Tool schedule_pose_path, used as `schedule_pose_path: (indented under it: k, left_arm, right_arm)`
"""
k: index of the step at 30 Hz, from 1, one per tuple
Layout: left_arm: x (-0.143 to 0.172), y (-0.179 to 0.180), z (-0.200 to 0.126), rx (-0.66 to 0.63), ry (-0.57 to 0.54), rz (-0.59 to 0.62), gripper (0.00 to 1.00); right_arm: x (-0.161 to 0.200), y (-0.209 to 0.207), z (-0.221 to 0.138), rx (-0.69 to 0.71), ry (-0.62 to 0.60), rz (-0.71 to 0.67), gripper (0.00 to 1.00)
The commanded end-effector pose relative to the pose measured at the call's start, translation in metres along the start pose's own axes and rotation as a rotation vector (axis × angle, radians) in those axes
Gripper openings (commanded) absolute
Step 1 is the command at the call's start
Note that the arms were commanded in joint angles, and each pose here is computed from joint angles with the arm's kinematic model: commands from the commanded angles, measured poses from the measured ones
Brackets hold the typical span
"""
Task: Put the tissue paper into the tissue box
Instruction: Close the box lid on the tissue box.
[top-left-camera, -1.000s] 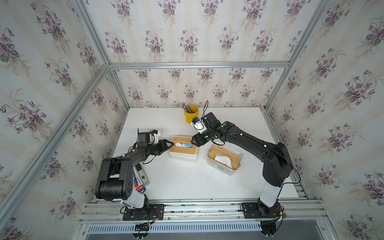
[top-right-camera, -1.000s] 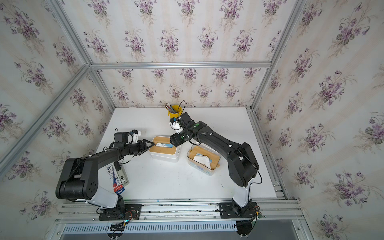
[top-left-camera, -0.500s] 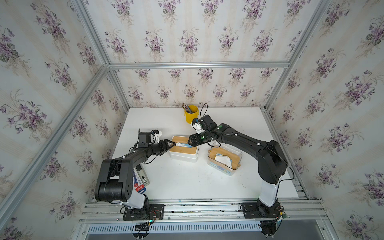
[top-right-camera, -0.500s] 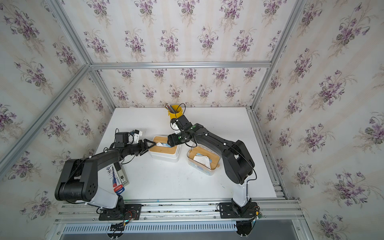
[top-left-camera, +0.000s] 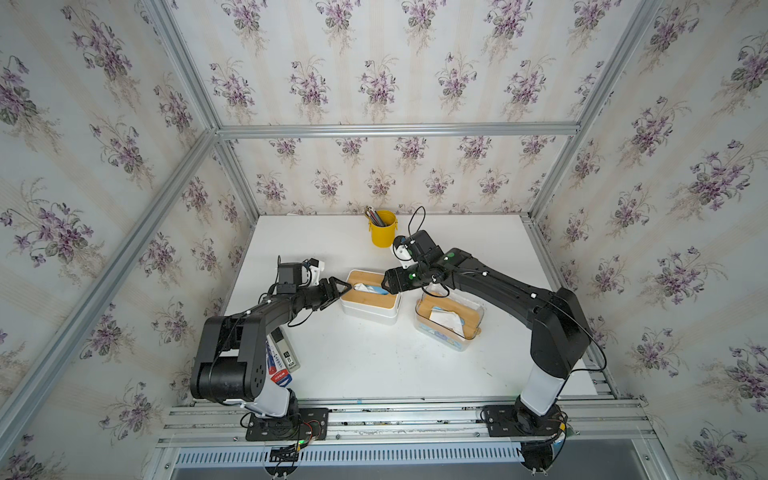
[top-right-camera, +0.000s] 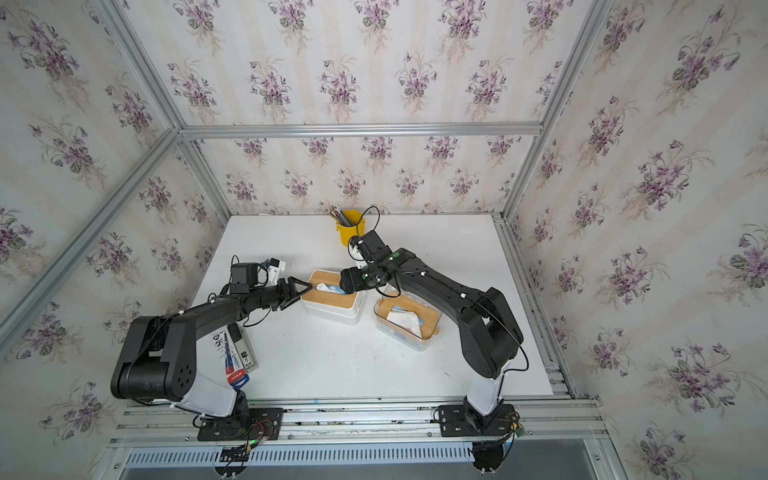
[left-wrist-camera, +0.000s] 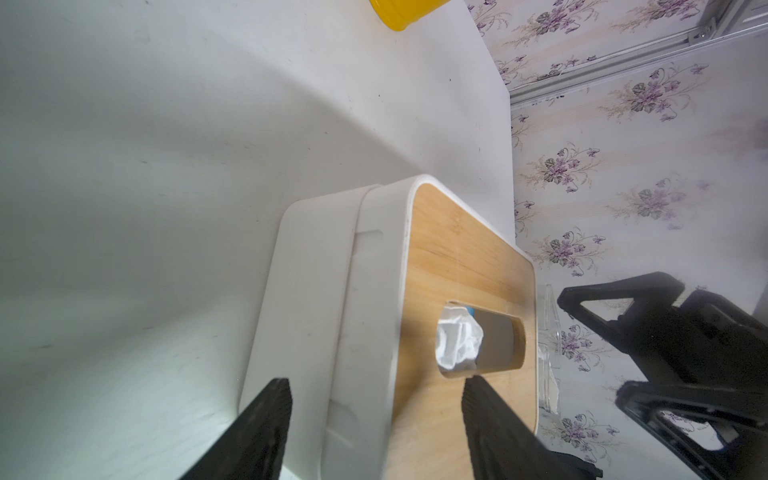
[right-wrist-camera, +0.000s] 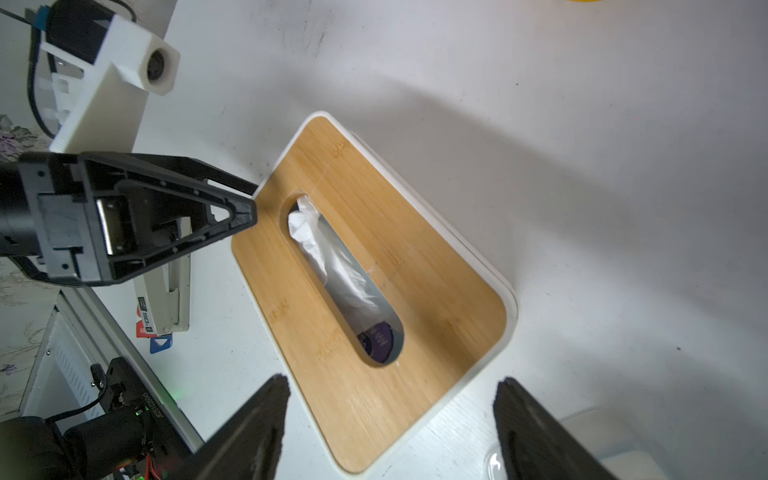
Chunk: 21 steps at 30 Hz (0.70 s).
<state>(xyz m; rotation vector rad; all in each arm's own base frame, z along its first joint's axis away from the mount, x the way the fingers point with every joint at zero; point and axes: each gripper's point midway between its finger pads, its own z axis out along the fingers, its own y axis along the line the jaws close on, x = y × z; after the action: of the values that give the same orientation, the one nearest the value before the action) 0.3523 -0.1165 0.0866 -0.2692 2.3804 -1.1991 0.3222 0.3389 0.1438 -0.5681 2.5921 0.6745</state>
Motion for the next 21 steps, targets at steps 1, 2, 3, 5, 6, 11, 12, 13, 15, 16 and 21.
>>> schedule_pose_path:
  k: [1, 2, 3, 5, 6, 11, 12, 13, 15, 16, 21]
  left_arm:
    - [-0.004, -0.005, 0.001, 0.016, -0.001, 0.025, 0.70]
    - [-0.006, -0.005, 0.002, 0.015, -0.006, 0.026, 0.70]
    - [-0.007, -0.006, 0.003, 0.016, -0.007, 0.030, 0.70]
    - [-0.011, -0.008, 0.005, 0.024, -0.007, 0.031, 0.69]
    - [-0.012, -0.010, 0.006, 0.032, -0.005, 0.036, 0.69]
    - [-0.008, -0.023, 0.007, 0.081, 0.022, 0.055, 0.67]
    - [-0.006, -0.024, 0.007, 0.084, 0.029, 0.057, 0.67]
    - [-0.003, -0.026, 0.006, 0.088, 0.035, 0.061, 0.66]
    - [0.002, -0.027, 0.004, 0.089, 0.041, 0.065, 0.66]
    - [0.006, -0.027, 0.003, 0.090, 0.044, 0.063, 0.66]
    - [0.023, -0.024, -0.009, 0.066, 0.007, 0.040, 0.66]
  right_arm:
    - [0.011, -0.012, 0.004, 0.051, 0.025, 0.029, 0.81]
    - [0.013, -0.012, 0.007, 0.044, 0.030, 0.033, 0.80]
    - [0.014, -0.011, 0.011, 0.034, 0.035, 0.036, 0.80]
    - [0.016, -0.007, 0.019, 0.008, 0.049, 0.037, 0.79]
    - [0.016, -0.005, 0.022, -0.009, 0.050, 0.037, 0.78]
    - [0.014, 0.007, 0.033, -0.089, 0.058, 0.042, 0.76]
    - [0.014, 0.009, 0.035, -0.099, 0.061, 0.044, 0.77]
    - [0.014, 0.009, 0.037, -0.106, 0.064, 0.046, 0.77]
    - [0.015, 0.010, 0.039, -0.113, 0.069, 0.047, 0.77]
    - [0.016, 0.010, 0.041, -0.118, 0.075, 0.047, 0.77]
    - [0.017, 0.015, 0.050, -0.145, 0.110, 0.024, 0.77]
